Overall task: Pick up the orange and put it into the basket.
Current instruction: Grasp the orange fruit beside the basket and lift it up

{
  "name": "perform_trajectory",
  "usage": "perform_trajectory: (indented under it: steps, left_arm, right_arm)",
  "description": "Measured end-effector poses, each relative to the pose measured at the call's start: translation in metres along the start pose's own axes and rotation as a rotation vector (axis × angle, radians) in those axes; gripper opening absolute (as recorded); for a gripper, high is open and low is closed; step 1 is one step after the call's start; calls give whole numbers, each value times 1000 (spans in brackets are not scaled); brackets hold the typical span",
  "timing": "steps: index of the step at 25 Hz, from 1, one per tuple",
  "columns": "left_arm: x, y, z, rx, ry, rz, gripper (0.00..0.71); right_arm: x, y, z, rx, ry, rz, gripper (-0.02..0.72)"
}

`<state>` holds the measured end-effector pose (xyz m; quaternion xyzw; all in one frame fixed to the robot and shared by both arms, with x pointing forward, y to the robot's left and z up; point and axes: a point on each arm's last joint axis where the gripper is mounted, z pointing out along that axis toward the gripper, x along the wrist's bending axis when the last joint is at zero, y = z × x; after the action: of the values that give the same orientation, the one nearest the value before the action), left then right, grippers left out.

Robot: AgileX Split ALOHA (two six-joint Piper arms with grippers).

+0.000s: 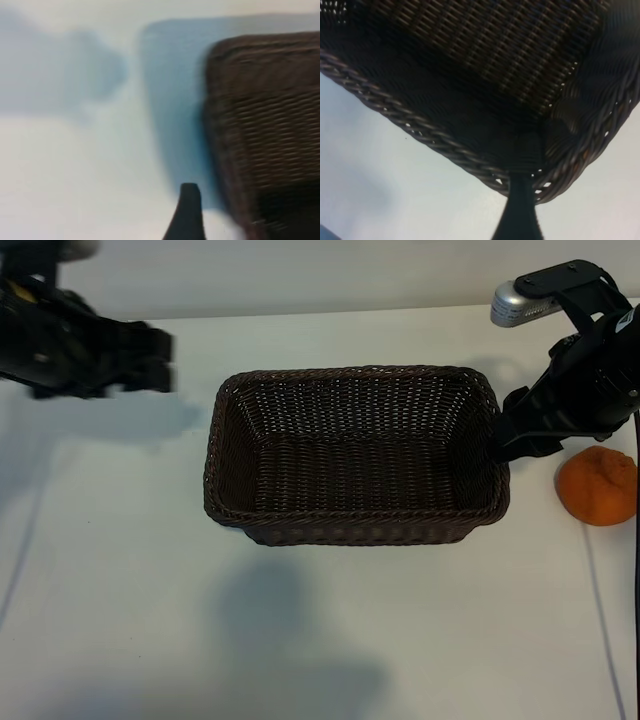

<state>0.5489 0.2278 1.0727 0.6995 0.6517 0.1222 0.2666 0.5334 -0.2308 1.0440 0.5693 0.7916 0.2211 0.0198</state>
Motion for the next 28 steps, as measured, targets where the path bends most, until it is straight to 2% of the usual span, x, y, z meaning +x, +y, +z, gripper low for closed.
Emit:
perform_trajectory:
  steps: [3,5,8,12,13,16,19,23,26,28]
  left_arm:
    - [10,5,-20,19,138,52,631]
    - [20,6,-34,11,191,55,626]
    - [45,5,-59,-21,243,15,621]
    - [78,-2,-94,-81,254,-74,616]
    - [81,-4,-102,-101,237,-81,613]
    - [80,-11,-125,-145,199,-92,604]
    - [70,-23,-150,-185,186,-78,597]
    - [51,-46,-193,-319,194,-39,596]
    - [37,-82,-223,-445,215,4,596]
    - [30,-109,-230,-485,230,20,596]
  right_arm:
    - [0,0,0,3,1,0,549]
    - [0,-1,0,6,2,0,549]
    - [0,-1,0,6,2,0,549]
    - [0,-1,0,6,2,0,549]
    - [0,-1,0,6,2,0,549]
    - [0,-1,0,6,2,0,549]
    - [0,-1,0,6,2,0,549]
    - [0,-1,0,6,2,0,549]
    - [0,-1,0,6,2,0,549]
    - [0,-1,0,6,2,0,549]
